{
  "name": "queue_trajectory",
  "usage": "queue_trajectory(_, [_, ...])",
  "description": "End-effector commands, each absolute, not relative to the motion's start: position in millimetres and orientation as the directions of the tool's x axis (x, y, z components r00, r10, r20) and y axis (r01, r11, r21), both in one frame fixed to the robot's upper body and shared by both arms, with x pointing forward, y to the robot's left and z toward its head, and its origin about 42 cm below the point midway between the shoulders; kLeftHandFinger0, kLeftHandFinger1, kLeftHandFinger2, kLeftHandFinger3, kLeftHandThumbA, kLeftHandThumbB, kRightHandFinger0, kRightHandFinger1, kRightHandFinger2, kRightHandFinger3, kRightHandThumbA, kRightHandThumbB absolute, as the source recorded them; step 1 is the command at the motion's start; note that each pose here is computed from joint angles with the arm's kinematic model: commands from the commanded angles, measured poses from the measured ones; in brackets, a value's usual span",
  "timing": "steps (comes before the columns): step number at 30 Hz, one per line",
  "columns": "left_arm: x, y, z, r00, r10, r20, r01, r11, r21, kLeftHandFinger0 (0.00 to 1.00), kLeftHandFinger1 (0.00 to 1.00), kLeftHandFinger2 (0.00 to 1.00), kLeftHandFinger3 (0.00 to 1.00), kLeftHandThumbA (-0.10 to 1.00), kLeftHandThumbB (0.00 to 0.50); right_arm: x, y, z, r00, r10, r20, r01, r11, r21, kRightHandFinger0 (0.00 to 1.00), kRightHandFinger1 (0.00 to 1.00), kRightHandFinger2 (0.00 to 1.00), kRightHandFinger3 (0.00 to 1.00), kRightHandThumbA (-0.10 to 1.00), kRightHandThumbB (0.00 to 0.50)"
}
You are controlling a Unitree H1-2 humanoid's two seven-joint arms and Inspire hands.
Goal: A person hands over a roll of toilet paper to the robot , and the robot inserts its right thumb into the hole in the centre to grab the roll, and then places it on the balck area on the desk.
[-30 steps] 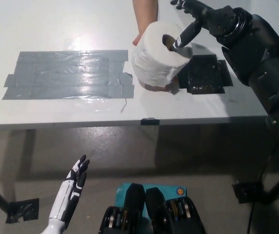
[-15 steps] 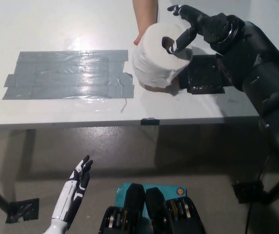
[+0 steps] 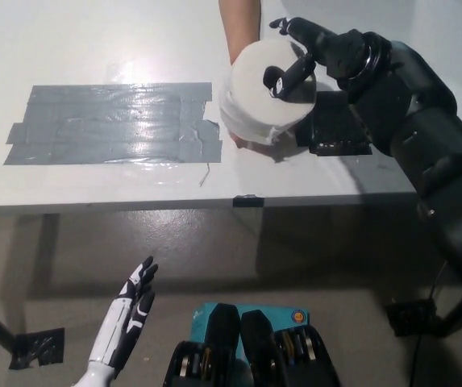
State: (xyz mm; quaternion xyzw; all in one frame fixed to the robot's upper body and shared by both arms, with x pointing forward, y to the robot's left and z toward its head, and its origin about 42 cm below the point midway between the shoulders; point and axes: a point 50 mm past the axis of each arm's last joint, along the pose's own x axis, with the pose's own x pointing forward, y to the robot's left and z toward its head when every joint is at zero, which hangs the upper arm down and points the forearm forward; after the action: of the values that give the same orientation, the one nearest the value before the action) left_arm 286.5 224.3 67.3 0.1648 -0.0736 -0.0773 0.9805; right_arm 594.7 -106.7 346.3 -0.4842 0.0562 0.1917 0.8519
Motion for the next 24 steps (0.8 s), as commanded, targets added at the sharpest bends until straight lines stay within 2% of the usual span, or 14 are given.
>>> queue_trajectory(1, [292.5, 223.4, 82.6, 0.963, -0.174, 0.206, 0.092, 0.93, 0.356, 1.0, 1.0, 1.0, 1.0, 1.0, 0.209, 595.5, -98.0, 361.2, 0.935, 0.248, -0.255, -0.345, 0.459, -0.818, 1.0, 1.0, 1.0, 1.0, 0.86, 0.319])
queue_trajectory(8, [292.5, 223.9, 82.3, 0.959, -0.184, 0.215, 0.095, 0.925, 0.368, 1.0, 1.0, 1.0, 1.0, 1.0, 0.192, 591.1, -92.6, 338.7, 0.919, 0.254, -0.3, -0.379, 0.372, -0.847, 1.0, 1.0, 1.0, 1.0, 0.77, 0.262])
queue_trajectory(11, [292.5, 223.6, 81.5, 0.96, -0.184, 0.212, 0.096, 0.926, 0.366, 1.0, 1.0, 1.0, 1.0, 1.0, 0.223, 590.3, -92.8, 333.0, 0.921, 0.234, -0.312, -0.378, 0.336, -0.863, 1.0, 1.0, 1.0, 1.0, 0.54, 0.203])
queue_trajectory(13, [292.3, 223.3, 81.6, 0.96, -0.185, 0.211, 0.097, 0.925, 0.368, 1.0, 1.0, 1.0, 1.0, 1.0, 0.226, 589.9, -93.4, 330.3, 0.922, 0.225, -0.316, -0.376, 0.313, -0.872, 1.0, 1.0, 1.0, 1.0, 0.4, 0.194])
queue_trajectory(14, [292.3, 223.2, 81.6, 0.96, -0.186, 0.211, 0.098, 0.924, 0.369, 1.0, 1.0, 1.0, 1.0, 1.0, 0.228, 589.7, -94.1, 328.2, 0.924, 0.221, -0.313, -0.371, 0.313, -0.874, 0.6, 0.69, 0.8, 1.0, 0.12, 0.19])
queue_trajectory(15, [293.7, 222.5, 82.6, 0.959, -0.186, 0.214, 0.096, 0.924, 0.371, 1.0, 1.0, 1.0, 1.0, 1.0, 0.222, 589.8, -95.8, 326.2, 0.931, 0.214, -0.295, -0.35, 0.296, -0.889, 0.36, 0.5, 0.63, 1.0, -0.06, 0.203])
queue_trajectory(16, [295.6, 221.2, 83.7, 0.957, -0.186, 0.22, 0.094, 0.923, 0.373, 1.0, 1.0, 1.0, 1.0, 1.0, 0.22, 590.1, -98.4, 324.2, 0.94, 0.208, -0.269, -0.318, 0.256, -0.913, 0.23, 0.43, 0.56, 0.95, -0.1, 0.2])
queue_trajectory(17, [295.9, 220.6, 83.9, 0.957, -0.188, 0.222, 0.094, 0.922, 0.375, 1.0, 1.0, 1.0, 1.0, 1.0, 0.22, 589.7, -101.6, 318.7, 0.948, 0.196, -0.251, -0.294, 0.233, -0.927, 0.16, 0.43, 0.57, 0.84, -0.1, 0.196])
queue_trajectory(18, [295.7, 220.4, 84.0, 0.956, -0.189, 0.222, 0.095, 0.922, 0.375, 1.0, 1.0, 1.0, 1.0, 1.0, 0.22, 589.4, -103.1, 315.8, 0.951, 0.189, -0.246, -0.286, 0.229, -0.93, 0.15, 0.44, 0.6, 0.81, -0.1, 0.195])
queue_trajectory(19, [295.6, 220.3, 84.1, 0.957, -0.188, 0.22, 0.095, 0.922, 0.375, 1.0, 1.0, 1.0, 1.0, 1.0, 0.226, 589.3, -104.3, 314.4, 0.951, 0.19, -0.245, -0.286, 0.234, -0.929, 0.13, 0.44, 0.59, 0.63, -0.1, 0.189])
queue_trajectory(20, [295.4, 220.1, 84.0, 0.958, -0.186, 0.216, 0.095, 0.922, 0.375, 1.0, 1.0, 1.0, 1.0, 1.0, 0.228, 589.2, -106.4, 311.9, 0.951, 0.193, -0.241, -0.285, 0.245, -0.927, 0.14, 0.51, 0.71, 0.54, -0.1, 0.184])
queue_trajectory(21, [295.4, 220.1, 84.0, 0.959, -0.185, 0.215, 0.094, 0.922, 0.375, 1.0, 1.0, 1.0, 1.0, 1.0, 0.229, 589.1, -107.2, 310.9, 0.952, 0.194, -0.237, -0.282, 0.251, -0.926, 0.15, 0.55, 0.78, 0.53, -0.1, 0.184])
queue_trajectory(22, [296.4, 220.2, 84.5, 0.958, -0.185, 0.217, 0.093, 0.922, 0.376, 1.0, 1.0, 1.0, 1.0, 1.0, 0.231, 589.3, -110.6, 309.4, 0.955, 0.195, -0.224, -0.273, 0.277, -0.921, 0.12, 0.57, 0.88, 0.42, -0.1, 0.179])
queue_trajectory(24, [299.4, 220.5, 85.4, 0.957, -0.186, 0.223, 0.091, 0.921, 0.379, 1.0, 1.0, 1.0, 1.0, 1.0, 0.234, 590.0, -115.5, 308.8, 0.96, 0.196, -0.2, -0.255, 0.317, -0.913, 0.17, 0.66, 0.99, 0.48, -0.1, 0.18])
